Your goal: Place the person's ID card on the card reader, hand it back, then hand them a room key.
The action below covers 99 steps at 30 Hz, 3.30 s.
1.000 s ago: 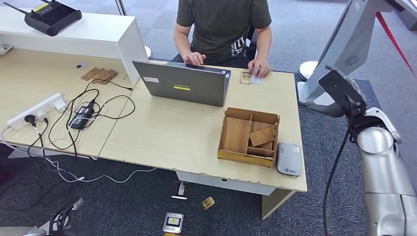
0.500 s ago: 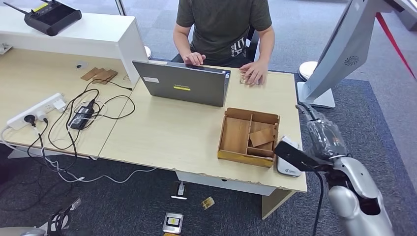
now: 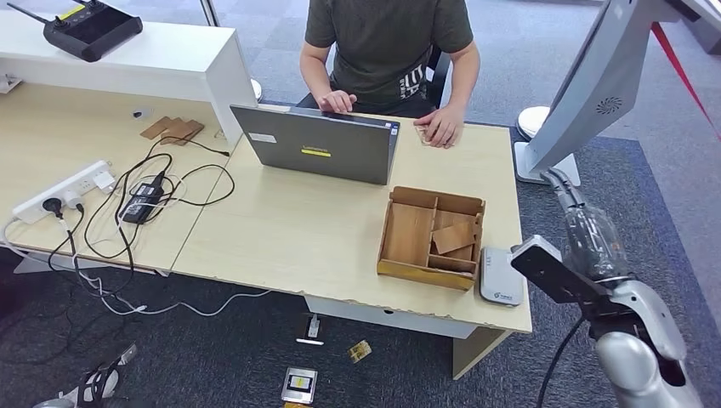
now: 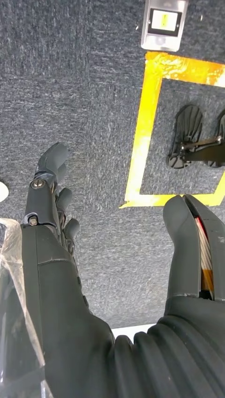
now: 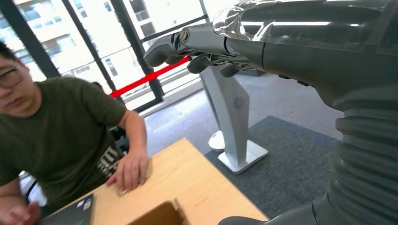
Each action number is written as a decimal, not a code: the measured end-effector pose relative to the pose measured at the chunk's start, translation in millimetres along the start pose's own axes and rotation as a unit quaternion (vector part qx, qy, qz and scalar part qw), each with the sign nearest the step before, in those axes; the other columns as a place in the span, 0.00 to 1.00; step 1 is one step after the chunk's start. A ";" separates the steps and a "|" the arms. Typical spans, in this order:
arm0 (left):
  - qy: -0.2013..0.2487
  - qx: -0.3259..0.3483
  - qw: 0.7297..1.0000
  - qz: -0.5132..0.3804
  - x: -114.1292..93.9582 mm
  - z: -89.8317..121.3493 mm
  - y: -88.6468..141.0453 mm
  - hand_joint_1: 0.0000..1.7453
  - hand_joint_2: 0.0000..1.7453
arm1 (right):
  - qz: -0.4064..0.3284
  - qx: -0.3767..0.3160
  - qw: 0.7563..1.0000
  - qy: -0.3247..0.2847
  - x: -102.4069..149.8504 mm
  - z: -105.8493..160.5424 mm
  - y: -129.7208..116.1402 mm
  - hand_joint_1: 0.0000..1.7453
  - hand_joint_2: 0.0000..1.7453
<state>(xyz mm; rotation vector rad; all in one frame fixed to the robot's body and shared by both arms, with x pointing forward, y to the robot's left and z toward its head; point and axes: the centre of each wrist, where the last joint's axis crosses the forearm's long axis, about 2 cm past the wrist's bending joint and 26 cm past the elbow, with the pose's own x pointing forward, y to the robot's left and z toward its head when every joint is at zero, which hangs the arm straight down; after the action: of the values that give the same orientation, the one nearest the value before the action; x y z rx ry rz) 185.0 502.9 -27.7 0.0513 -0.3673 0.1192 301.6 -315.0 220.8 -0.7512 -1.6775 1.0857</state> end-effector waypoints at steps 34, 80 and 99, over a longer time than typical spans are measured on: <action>0.026 0.010 1.000 0.000 -86.1 6.5 19.7 0.00 1.00 | 0.057 0.016 0.998 -0.035 12.1 15.0 77.2 0.00 1.00; 0.023 0.015 1.000 0.003 -87.8 6.5 19.6 0.00 1.00 | 0.088 0.102 0.991 0.014 25.8 2.3 139.9 0.00 1.00; 0.026 0.013 1.000 -0.002 -86.0 5.3 17.0 0.00 1.00 | 0.085 0.094 0.992 0.010 30.5 -8.5 145.2 0.00 1.00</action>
<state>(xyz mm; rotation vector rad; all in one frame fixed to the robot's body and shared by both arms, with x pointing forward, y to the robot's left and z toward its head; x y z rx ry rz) 101.3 510.2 -53.3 0.0740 -0.3134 0.1213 298.3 -226.3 101.7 -0.7894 -1.4891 1.3302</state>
